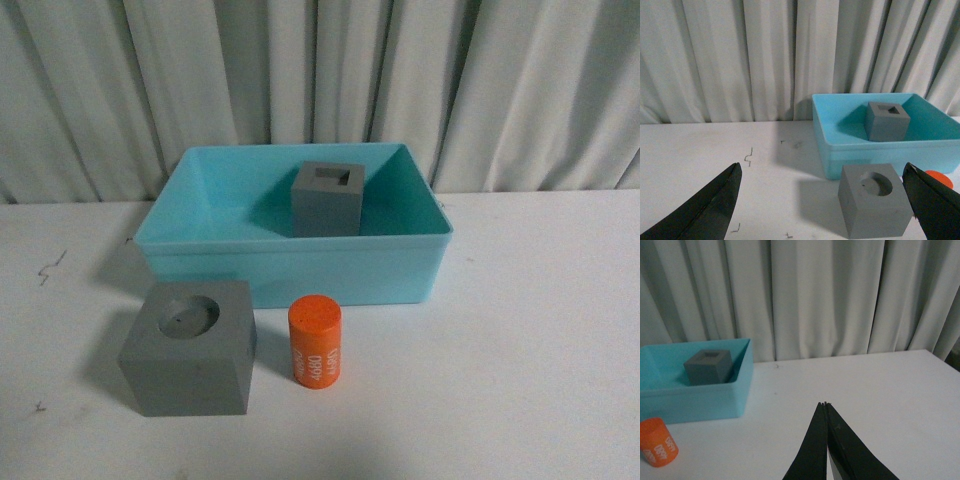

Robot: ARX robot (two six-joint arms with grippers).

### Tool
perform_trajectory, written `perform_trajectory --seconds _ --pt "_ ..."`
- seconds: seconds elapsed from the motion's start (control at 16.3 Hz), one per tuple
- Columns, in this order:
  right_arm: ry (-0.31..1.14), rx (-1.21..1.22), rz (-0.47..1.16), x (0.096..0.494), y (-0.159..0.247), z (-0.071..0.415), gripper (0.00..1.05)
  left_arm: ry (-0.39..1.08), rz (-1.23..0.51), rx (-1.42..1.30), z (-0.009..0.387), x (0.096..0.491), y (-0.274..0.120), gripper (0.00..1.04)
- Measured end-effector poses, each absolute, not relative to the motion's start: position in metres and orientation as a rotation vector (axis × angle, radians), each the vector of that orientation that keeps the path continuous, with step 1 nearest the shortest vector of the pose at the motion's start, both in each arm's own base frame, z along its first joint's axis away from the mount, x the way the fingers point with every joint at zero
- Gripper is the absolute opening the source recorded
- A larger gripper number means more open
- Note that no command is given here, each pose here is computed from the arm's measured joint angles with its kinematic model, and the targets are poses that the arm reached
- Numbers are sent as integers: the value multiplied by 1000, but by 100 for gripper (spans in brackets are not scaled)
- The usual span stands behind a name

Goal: Place gray and orange parts in blue box

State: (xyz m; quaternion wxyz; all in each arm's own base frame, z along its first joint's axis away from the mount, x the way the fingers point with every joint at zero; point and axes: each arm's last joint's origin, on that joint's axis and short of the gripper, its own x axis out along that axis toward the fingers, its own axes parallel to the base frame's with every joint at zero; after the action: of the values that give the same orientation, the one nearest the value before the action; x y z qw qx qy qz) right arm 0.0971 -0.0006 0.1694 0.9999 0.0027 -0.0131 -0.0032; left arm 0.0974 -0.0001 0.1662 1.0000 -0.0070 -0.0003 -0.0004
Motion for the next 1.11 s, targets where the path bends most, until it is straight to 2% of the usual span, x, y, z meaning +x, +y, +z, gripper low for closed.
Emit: perform_trajectory --seconds 0.06,0.49,0.55,0.62,0.68,0.74,0.92,1.11 --pt "-6 4 -7 97 -1 167 5 -2 0 -14 166 97 0 98" --pt "-5 4 -7 97 -1 167 91 -1 0 -14 166 97 0 98" --pt "-5 4 -7 97 -1 167 100 7 -1 -15 166 97 0 98" --pt "-5 4 -7 97 -1 167 97 330 -12 -71 167 98 0 98" --pt "-6 3 -5 97 -1 167 98 583 0 -109 174 108 -2 98" --pt "-5 3 -5 97 0 167 98 677 -2 -119 176 121 -4 98" --pt "-6 3 -5 97 0 167 98 704 -43 -74 175 167 -20 98" --pt "-4 3 -5 97 0 167 98 664 -99 -53 173 208 -45 98"
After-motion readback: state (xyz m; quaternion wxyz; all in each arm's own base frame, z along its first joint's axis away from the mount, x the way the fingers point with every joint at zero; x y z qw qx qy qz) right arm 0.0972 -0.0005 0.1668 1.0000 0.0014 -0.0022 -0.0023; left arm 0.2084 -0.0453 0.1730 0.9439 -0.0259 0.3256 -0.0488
